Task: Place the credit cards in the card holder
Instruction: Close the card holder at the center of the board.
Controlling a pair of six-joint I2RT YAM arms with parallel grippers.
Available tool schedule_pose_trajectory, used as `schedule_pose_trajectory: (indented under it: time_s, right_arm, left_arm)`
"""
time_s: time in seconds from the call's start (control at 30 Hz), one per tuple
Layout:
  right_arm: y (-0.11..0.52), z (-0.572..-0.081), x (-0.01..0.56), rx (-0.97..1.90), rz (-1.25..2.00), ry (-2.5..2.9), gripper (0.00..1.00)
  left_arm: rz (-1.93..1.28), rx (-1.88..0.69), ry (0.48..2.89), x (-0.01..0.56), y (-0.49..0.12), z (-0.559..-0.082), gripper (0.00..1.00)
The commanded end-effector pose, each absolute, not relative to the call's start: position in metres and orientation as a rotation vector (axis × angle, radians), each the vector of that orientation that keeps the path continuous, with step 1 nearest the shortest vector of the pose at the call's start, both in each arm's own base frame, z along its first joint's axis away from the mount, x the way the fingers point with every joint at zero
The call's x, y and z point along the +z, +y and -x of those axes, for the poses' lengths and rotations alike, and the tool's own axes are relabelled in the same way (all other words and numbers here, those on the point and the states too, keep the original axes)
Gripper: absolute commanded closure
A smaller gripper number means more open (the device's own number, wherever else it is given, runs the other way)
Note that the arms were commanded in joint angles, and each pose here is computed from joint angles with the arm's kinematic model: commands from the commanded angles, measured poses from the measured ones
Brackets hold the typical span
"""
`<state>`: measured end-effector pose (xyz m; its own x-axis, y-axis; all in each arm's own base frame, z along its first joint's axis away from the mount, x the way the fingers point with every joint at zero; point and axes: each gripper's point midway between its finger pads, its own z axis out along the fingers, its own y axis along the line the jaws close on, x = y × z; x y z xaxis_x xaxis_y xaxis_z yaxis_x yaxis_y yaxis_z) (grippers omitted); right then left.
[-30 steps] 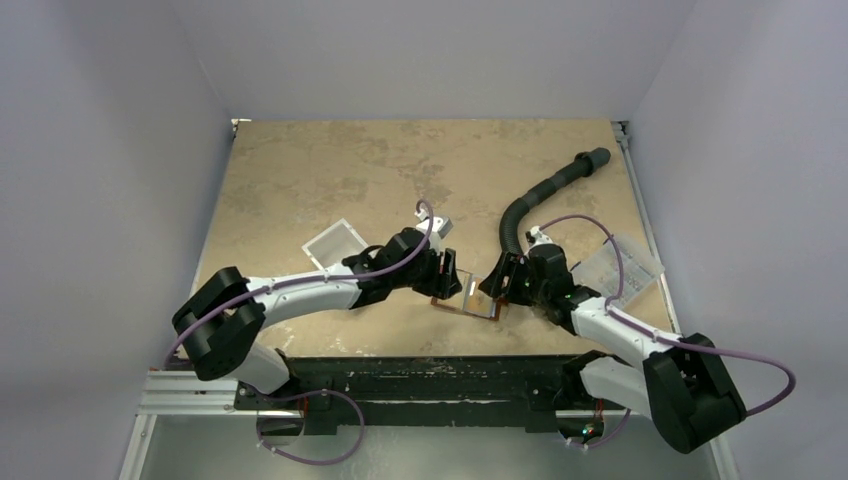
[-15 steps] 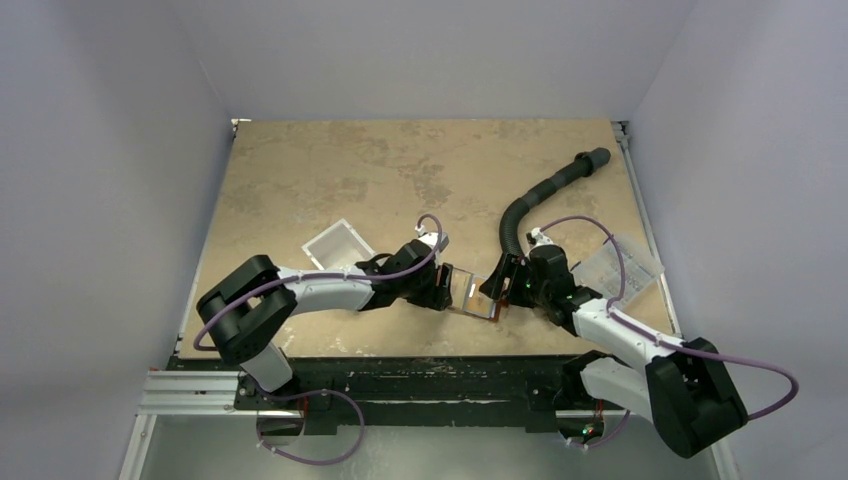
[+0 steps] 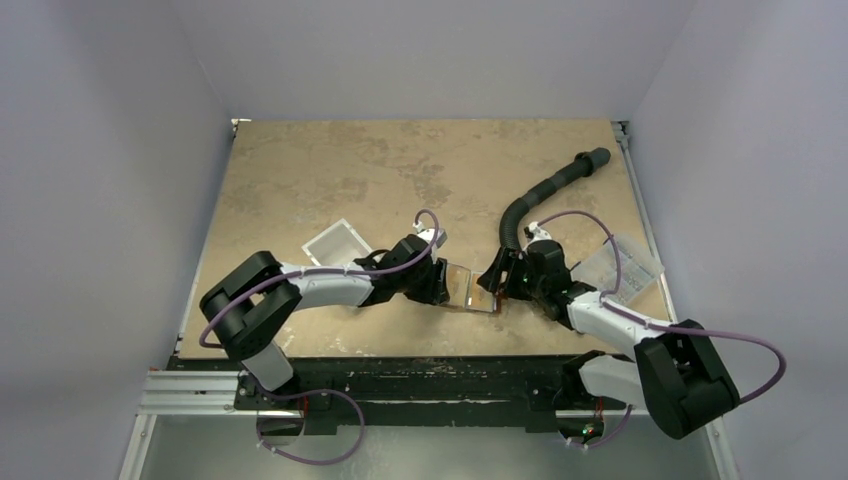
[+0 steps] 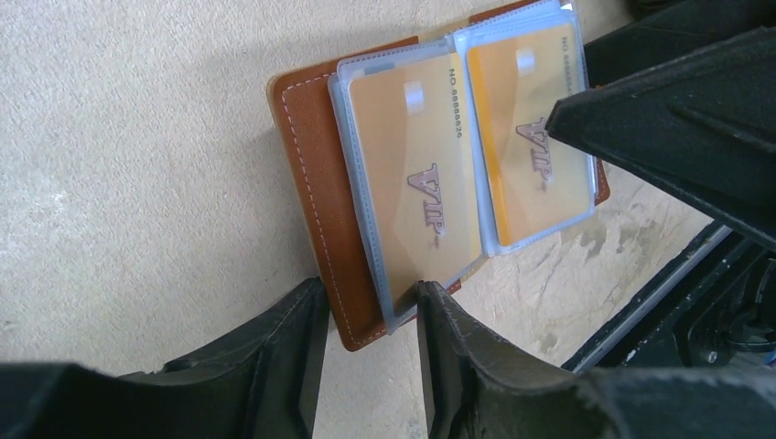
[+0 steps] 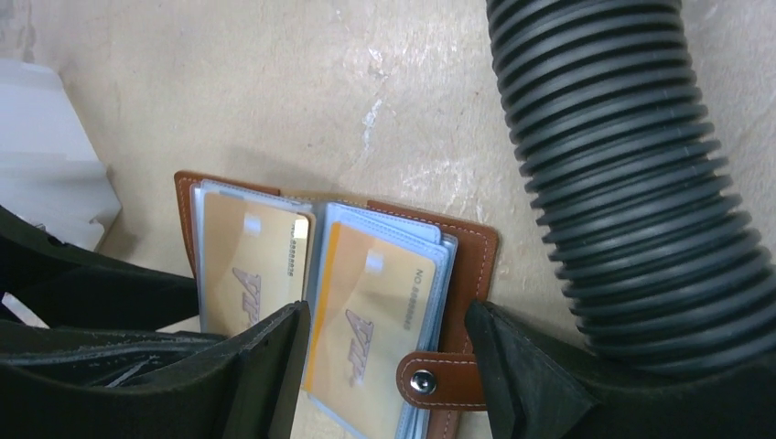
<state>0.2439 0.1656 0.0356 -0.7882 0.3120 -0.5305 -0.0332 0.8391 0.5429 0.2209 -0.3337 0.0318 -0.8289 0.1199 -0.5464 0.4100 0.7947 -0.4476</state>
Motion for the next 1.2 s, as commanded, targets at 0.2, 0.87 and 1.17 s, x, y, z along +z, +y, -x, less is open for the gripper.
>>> schedule_pose_trajectory:
  time_s: [0.2,0.87,1.17]
  right_arm:
    - [0.214,-0.233,0.048,0.891,-0.054,2.394,0.27]
    - [0.168,-0.238,0.046,0.434,-0.104,2.451,0.23]
    - [0.184,-0.237,0.042,0.417,-0.05,2.463,0.18]
  left_arm:
    - [-0.384,-1.038,2.24,0.111,-0.362,-0.221,0.6]
    - [-0.41,-1.168,2.244,0.105,-0.38,-0.212,0.53]
    - [-0.415,-1.159,2.251,0.101,-0.377,-0.21,0.52]
